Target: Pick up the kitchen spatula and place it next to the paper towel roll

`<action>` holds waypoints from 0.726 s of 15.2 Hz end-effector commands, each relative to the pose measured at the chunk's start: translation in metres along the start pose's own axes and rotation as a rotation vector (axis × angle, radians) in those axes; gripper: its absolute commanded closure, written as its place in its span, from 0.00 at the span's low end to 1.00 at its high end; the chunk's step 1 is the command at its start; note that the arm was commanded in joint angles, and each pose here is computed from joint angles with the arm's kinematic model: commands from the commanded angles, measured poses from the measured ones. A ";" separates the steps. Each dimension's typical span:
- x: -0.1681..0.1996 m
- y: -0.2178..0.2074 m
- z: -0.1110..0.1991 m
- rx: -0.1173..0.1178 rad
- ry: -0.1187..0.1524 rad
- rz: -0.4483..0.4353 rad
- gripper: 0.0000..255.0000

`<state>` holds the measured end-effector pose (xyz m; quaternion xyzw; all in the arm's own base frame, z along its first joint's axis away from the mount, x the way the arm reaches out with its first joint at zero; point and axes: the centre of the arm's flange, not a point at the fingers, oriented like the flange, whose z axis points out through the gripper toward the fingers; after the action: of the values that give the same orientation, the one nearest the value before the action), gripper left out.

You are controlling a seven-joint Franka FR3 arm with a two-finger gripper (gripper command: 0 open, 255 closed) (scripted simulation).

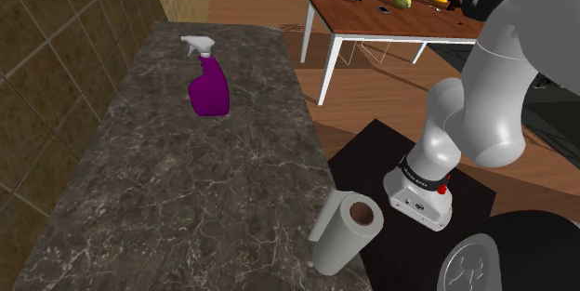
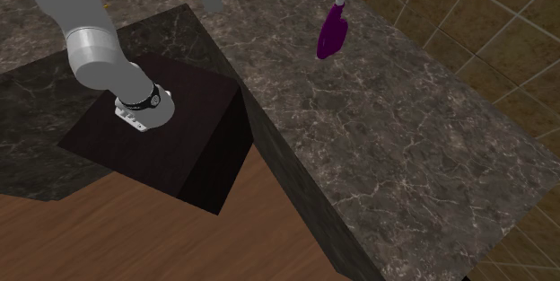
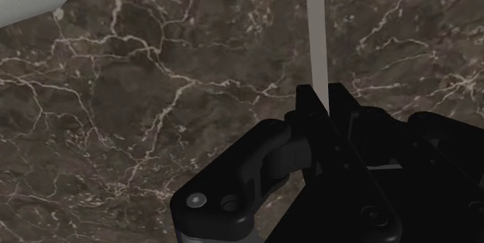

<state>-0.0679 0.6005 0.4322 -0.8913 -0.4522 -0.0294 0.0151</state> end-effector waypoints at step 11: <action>-0.004 0.000 0.063 0.000 0.000 0.000 1.00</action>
<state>-0.0687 0.6016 0.3752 -0.8913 -0.4521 -0.0294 0.0151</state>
